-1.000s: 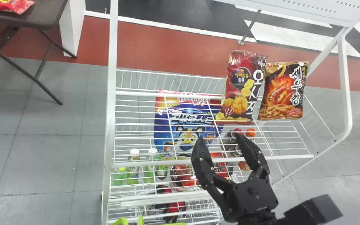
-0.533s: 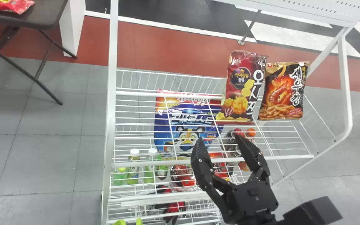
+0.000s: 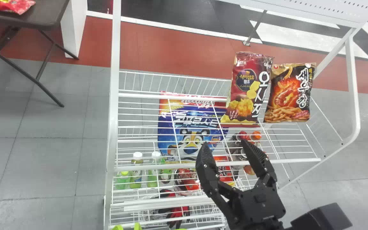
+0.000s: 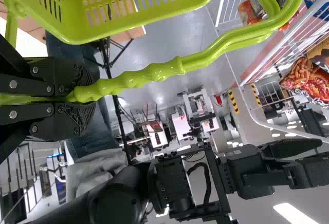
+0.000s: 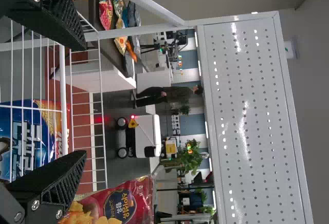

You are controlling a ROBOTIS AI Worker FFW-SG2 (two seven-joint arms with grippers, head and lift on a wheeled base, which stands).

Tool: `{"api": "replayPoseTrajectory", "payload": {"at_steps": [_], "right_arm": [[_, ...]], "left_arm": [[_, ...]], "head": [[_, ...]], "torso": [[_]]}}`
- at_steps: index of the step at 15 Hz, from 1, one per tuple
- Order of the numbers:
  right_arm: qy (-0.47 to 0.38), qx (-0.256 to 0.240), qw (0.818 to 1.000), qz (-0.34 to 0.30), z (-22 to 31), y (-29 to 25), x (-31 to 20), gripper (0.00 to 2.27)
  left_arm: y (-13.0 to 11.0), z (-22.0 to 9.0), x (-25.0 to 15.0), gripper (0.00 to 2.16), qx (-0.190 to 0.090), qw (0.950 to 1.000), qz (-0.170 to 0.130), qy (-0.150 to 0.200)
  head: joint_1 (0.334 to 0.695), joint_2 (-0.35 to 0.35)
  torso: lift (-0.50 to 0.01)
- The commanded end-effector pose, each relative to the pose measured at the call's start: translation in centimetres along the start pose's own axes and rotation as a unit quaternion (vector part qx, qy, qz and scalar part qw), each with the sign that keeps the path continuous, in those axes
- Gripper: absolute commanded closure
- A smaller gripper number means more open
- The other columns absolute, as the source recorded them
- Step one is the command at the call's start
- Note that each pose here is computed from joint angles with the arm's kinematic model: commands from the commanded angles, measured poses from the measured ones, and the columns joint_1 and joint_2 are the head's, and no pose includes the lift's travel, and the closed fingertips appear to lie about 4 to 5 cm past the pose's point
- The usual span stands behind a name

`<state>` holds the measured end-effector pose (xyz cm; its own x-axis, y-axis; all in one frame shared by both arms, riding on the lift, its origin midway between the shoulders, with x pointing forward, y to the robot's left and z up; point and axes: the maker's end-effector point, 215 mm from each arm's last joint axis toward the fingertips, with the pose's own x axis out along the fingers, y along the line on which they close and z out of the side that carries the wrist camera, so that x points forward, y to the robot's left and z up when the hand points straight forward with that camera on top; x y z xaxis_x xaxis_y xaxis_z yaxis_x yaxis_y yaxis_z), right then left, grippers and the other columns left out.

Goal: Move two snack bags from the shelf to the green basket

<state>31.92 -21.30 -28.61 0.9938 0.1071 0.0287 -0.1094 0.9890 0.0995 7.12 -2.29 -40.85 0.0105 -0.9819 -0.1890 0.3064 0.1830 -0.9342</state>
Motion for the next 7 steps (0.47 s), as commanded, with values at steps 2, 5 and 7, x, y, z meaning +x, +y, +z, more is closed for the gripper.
{"api": "replayPoseTrajectory", "payload": {"at_steps": [2,5,7], "right_arm": [[0.001,0.001,1.000,0.000,-0.17,0.22,0.00,0.10],[-0.001,0.003,1.000,-0.001,-0.04,0.32,0.15,0.10],[-0.001,0.003,1.000,-0.004,-0.15,0.28,0.26,0.10]], "left_arm": [[-0.11,-0.08,-0.04,2.15,0.000,1.0000,0.000,0.000],[-0.12,-0.11,-0.06,2.15,0.000,1.0000,0.001,0.000],[-0.07,-0.04,-0.06,2.15,0.000,1.0000,0.001,0.000]], "head": [[0.695,-0.350],[0.695,-0.350],[0.695,-0.350]], "torso": [[-0.016],[-0.016],[-0.016]]}}
